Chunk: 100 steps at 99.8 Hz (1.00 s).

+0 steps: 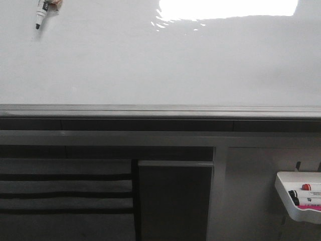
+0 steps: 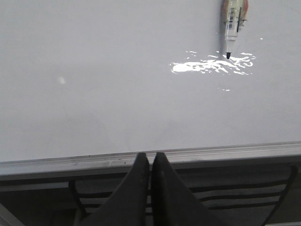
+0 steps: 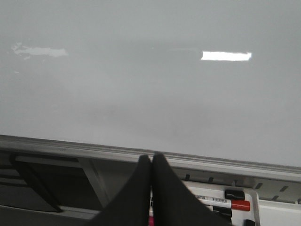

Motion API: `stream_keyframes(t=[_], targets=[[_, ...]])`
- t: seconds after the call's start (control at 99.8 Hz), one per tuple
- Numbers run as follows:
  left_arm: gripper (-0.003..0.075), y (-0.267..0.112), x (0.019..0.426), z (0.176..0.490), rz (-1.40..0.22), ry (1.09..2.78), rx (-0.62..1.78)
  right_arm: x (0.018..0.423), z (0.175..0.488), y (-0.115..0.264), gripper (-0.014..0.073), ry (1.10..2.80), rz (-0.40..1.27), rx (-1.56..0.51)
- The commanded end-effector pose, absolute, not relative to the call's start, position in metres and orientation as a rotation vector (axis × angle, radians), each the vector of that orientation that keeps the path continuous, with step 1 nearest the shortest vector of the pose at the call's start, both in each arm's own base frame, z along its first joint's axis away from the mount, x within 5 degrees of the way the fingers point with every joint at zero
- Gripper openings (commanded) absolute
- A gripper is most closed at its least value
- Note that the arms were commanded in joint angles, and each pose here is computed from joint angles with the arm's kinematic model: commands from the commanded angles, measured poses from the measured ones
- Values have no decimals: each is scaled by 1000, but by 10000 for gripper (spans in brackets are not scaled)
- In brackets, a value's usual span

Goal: Write number 3 on whiteboard

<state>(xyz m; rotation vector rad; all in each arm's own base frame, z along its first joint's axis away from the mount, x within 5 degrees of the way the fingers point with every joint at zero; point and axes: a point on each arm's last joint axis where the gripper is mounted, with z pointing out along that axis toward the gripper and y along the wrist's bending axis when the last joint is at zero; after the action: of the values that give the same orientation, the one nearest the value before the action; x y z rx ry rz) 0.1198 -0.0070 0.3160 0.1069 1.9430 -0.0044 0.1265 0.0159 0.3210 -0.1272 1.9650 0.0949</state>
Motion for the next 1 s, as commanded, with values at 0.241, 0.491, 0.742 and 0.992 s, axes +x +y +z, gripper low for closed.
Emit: stream_keyframes(t=[0.241, 0.491, 0.742, 0.992], targets=[[398, -43, 161, 328, -153, 1802, 279, 159, 331, 31, 407, 1898, 234, -94], [399, -76, 219, 339, -195, 1824, 359, 163, 346, 77, 407, 1864, 418, -317], [398, -91, 276, 358, -132, 1805, 400, 146, 351, 109, 407, 1819, 555, -496], [398, -90, 320, 355, -131, 1860, 332, 143, 350, 112, 407, 1817, 572, -519]])
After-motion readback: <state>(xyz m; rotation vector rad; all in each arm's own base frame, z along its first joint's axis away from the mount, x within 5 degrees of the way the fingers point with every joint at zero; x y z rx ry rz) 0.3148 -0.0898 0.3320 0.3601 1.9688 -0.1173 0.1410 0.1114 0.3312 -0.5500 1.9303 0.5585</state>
